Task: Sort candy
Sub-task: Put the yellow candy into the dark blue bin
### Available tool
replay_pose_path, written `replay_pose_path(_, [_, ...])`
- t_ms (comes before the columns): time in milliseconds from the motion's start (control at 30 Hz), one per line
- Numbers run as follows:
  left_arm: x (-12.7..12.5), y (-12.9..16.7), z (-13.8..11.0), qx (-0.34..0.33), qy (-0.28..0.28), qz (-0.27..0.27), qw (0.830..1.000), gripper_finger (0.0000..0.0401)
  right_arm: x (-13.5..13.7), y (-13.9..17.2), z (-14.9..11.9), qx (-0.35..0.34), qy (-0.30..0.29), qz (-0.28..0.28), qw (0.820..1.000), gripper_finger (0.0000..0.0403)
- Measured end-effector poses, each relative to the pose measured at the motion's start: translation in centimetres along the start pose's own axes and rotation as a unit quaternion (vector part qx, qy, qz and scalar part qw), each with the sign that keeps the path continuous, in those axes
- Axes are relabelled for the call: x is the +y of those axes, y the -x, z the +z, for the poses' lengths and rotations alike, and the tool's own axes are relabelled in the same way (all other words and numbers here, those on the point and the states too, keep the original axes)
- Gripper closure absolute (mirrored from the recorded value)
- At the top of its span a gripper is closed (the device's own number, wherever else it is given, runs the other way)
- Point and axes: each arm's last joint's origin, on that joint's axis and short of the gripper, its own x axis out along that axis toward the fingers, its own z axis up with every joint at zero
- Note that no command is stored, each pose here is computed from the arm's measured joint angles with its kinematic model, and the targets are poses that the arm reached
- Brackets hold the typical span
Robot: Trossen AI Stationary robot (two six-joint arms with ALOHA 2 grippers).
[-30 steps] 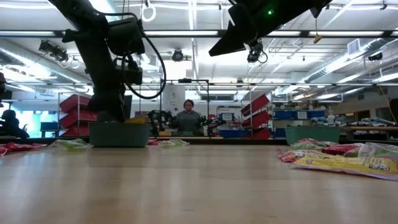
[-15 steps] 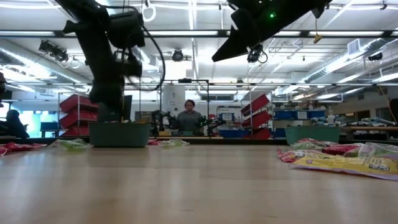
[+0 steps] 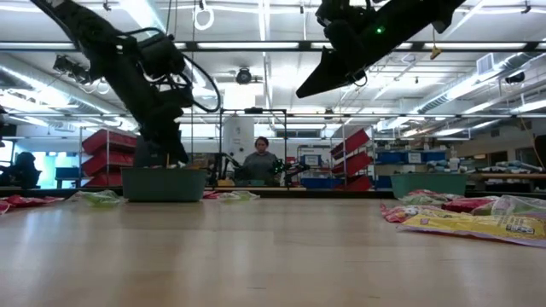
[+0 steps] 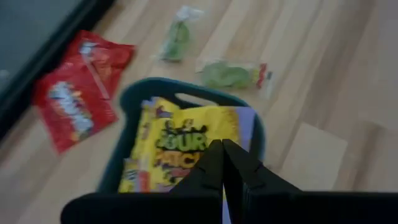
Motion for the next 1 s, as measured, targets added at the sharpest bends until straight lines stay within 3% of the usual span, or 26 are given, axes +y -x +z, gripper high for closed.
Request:
replay_pose_path(400, [1.5, -1.5, -2.8, 0.022, 0.017, 0.018, 0.999, 0.04, -0.2, -0.2, -0.2, -0.002, -0.015, 0.001, 1.0, 0.0403])
replay_pose_path(733, [1.7, -0.3, -0.8, -0.016, 0.007, 0.024, 1.0, 0.0401, -0.3, -0.1, -0.3, 0.0, -0.014, 0.001, 1.0, 0.0403])
replay_pose_path(867, [1.5, 0.2, -0.3, -0.044, 0.018, -0.017, 0.999, 0.0401, 0.0, 0.2, -0.8, 0.037, -0.037, 0.074, 0.996, 0.0398])
replay_pose_path(1000, [0.7, 0.4, 0.0, -0.107, 0.028, -0.073, 0.991, 0.0401, 0.9, 0.7, -1.9, 0.099, -0.074, 0.155, 0.98, 0.0377])
